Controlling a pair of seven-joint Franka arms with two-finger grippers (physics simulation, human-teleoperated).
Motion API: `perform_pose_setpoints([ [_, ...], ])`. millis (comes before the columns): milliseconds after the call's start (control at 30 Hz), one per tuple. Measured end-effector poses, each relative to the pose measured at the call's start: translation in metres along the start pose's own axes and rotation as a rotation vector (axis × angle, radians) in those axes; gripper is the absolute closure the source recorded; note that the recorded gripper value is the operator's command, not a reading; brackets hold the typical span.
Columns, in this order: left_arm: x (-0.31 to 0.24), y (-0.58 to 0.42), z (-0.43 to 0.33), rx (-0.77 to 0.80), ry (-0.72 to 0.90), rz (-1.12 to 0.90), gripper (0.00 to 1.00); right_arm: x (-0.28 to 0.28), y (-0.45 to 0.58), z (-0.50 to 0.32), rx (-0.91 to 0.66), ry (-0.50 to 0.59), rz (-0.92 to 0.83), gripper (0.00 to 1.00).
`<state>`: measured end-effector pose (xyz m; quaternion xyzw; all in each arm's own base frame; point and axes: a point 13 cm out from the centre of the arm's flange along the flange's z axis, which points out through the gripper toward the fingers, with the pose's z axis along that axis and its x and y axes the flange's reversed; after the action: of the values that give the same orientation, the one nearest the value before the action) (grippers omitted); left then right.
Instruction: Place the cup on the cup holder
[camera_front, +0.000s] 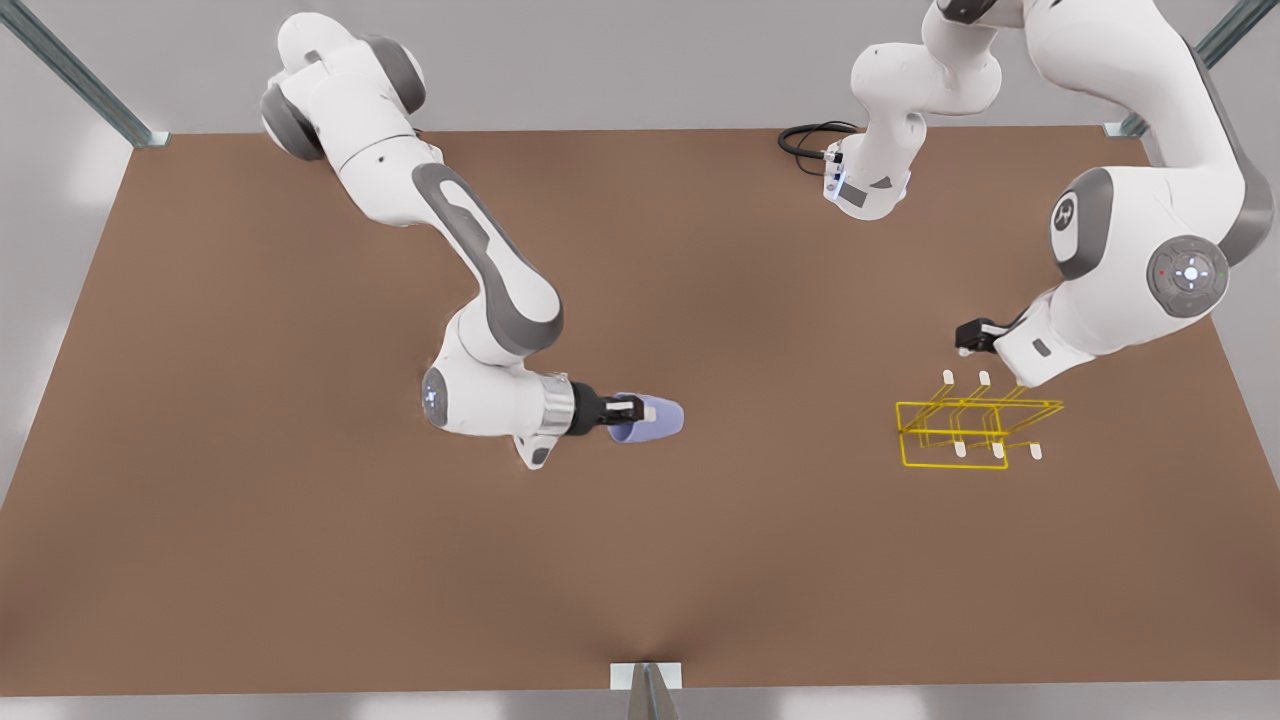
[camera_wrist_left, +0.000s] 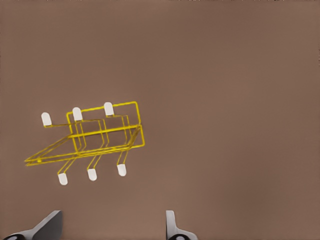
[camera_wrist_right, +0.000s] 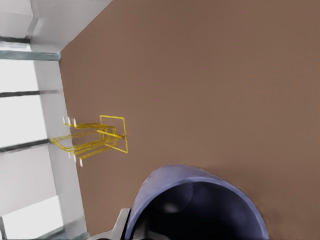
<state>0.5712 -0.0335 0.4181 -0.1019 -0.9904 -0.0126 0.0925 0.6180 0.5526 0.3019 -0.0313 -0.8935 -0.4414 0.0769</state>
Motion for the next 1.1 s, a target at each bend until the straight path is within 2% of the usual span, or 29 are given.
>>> perform_pose_setpoints([
  [67,-0.001,0.000,-0.002,-0.001,-0.007,0.000,0.00,0.014,0.056,0.062,-0.140,0.021,0.067,0.79],
  [167,-0.003,0.000,0.006,-0.001,0.007,0.000,0.00,0.053,0.105,0.137,-0.325,0.089,0.257,0.79],
  [233,-0.002,0.001,0.010,0.000,0.014,-0.001,0.00,0.067,0.107,0.172,-0.372,0.100,0.379,0.79],
  [333,-0.002,0.002,0.012,0.001,0.021,-0.004,0.00,0.065,0.073,0.214,-0.363,0.077,0.537,0.79],
  [500,0.001,0.002,0.010,0.000,0.025,-0.004,0.00,0.045,0.033,0.232,-0.354,0.025,0.715,0.79],
  [1000,0.005,0.001,0.019,0.004,0.064,-0.010,0.00,0.044,-0.039,0.272,-0.288,0.019,1.006,0.79],
  [1033,0.005,0.001,0.019,0.004,0.065,-0.011,0.00,0.045,-0.043,0.274,-0.281,0.020,1.017,0.51],
  [1067,0.006,0.001,0.019,0.004,0.066,-0.011,0.00,0.046,-0.045,0.275,-0.277,0.020,1.025,0.17],
  [1100,0.006,0.001,0.019,0.004,0.066,-0.011,0.00,0.046,-0.047,0.276,-0.271,0.019,1.034,0.07],
])
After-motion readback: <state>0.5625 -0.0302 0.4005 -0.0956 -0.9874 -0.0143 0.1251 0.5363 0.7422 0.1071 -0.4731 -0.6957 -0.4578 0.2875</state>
